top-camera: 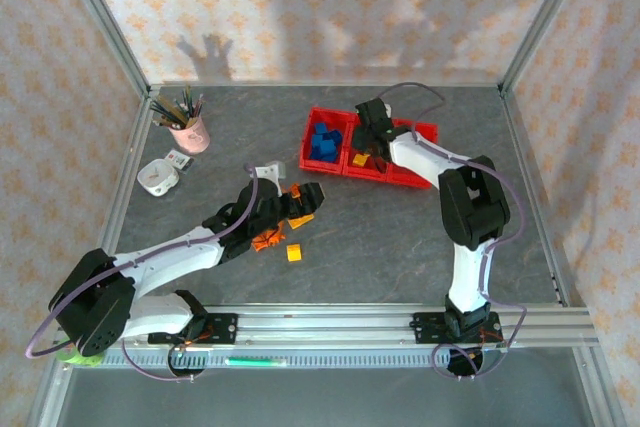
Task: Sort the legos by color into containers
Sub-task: Place the lego in the container, then pick up the lego from the center of the table.
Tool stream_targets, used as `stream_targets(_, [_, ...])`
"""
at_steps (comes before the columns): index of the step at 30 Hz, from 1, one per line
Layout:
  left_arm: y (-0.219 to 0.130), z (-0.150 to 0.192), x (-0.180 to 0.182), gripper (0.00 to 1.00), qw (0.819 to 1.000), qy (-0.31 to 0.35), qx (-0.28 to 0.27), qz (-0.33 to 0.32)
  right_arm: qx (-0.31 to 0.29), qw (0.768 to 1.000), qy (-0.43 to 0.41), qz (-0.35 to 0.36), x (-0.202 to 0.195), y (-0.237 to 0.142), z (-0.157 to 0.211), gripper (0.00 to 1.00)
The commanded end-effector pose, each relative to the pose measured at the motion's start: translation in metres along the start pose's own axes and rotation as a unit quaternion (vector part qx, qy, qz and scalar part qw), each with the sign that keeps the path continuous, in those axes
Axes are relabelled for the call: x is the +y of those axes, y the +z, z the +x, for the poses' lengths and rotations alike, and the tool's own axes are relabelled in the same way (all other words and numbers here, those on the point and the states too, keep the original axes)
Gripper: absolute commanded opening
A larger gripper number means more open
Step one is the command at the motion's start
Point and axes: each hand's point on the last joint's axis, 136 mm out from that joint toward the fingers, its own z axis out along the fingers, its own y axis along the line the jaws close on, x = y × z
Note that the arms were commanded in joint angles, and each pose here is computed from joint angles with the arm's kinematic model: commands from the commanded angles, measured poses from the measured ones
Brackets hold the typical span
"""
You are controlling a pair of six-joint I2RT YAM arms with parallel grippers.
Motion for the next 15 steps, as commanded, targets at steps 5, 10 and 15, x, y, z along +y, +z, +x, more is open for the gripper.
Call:
stream_targets(5, [-0.018,-0.017,-0.012,0.99,0.999,0.01,-0.033,0.014,-0.03,0.999,-0.01,-0.03,0.016,-0.06,0.005,0.61])
stream_targets(10, [-0.037,-0.02,0.001,0.99,0.999,0.007,-0.05,-0.007,-0.011,0.998,-0.041,-0.055,0.037,-0.082,0.043,0.68])
stream_targets(15, [-0.058,-0.02,0.018,0.99,0.997,0.004,-0.065,-0.036,0.01,0.995,-0.066,-0.079,0.063,-0.096,0.083,0.72])
